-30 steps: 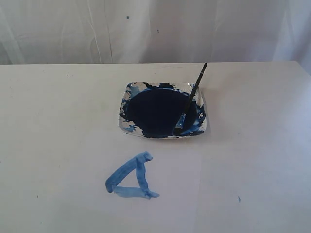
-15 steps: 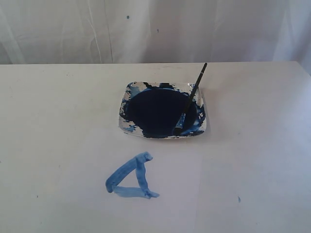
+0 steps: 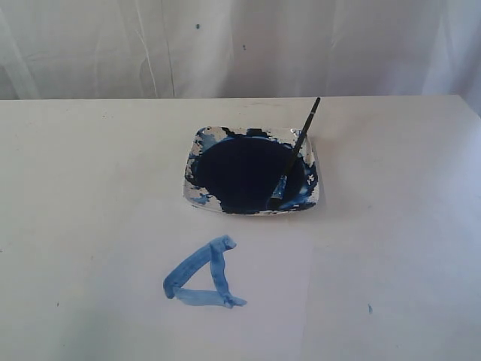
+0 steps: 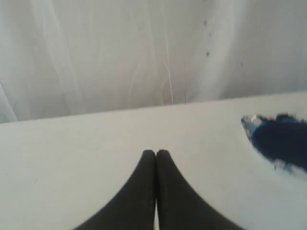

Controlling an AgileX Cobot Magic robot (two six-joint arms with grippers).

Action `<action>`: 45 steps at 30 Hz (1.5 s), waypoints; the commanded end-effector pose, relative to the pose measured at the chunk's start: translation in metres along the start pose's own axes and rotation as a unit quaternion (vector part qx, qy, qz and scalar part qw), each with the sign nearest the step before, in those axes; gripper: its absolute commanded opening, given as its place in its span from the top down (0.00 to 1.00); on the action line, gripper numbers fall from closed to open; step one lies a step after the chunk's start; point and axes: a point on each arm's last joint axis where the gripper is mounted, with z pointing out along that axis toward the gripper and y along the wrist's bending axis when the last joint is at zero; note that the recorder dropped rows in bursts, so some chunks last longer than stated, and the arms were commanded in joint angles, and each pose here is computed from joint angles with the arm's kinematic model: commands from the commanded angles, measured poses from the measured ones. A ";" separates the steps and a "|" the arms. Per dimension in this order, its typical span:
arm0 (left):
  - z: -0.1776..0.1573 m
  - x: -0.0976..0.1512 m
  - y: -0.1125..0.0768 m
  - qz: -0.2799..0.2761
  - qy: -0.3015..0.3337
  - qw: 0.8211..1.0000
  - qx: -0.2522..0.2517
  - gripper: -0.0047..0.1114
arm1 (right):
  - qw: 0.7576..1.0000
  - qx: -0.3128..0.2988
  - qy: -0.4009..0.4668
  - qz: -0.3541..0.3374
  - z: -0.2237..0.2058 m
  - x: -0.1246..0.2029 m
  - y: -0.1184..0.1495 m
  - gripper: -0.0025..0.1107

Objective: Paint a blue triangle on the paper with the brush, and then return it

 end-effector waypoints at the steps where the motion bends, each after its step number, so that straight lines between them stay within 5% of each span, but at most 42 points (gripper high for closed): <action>1: 0.001 0.031 -0.006 0.060 0.044 0.997 0.031 0.96 | 1.000 0.001 0.000 0.003 -0.001 0.001 0.000 0.56; 11: 0.007 0.089 -0.010 0.053 0.091 0.994 0.035 0.96 | 1.000 0.001 0.000 0.003 -0.001 0.001 0.000 0.56; 20: 0.005 0.100 -0.013 0.043 0.147 0.987 0.053 0.96 | 1.000 0.001 0.000 0.003 -0.001 0.001 0.000 0.56; 36: 0.005 0.099 -0.015 0.008 0.142 0.988 0.060 0.96 | 1.000 0.001 0.000 0.003 -0.001 0.001 0.000 0.56; 45: 0.005 0.099 -0.009 -0.003 0.146 0.989 0.003 0.96 | 1.000 0.001 0.000 0.003 -0.001 0.001 0.000 0.56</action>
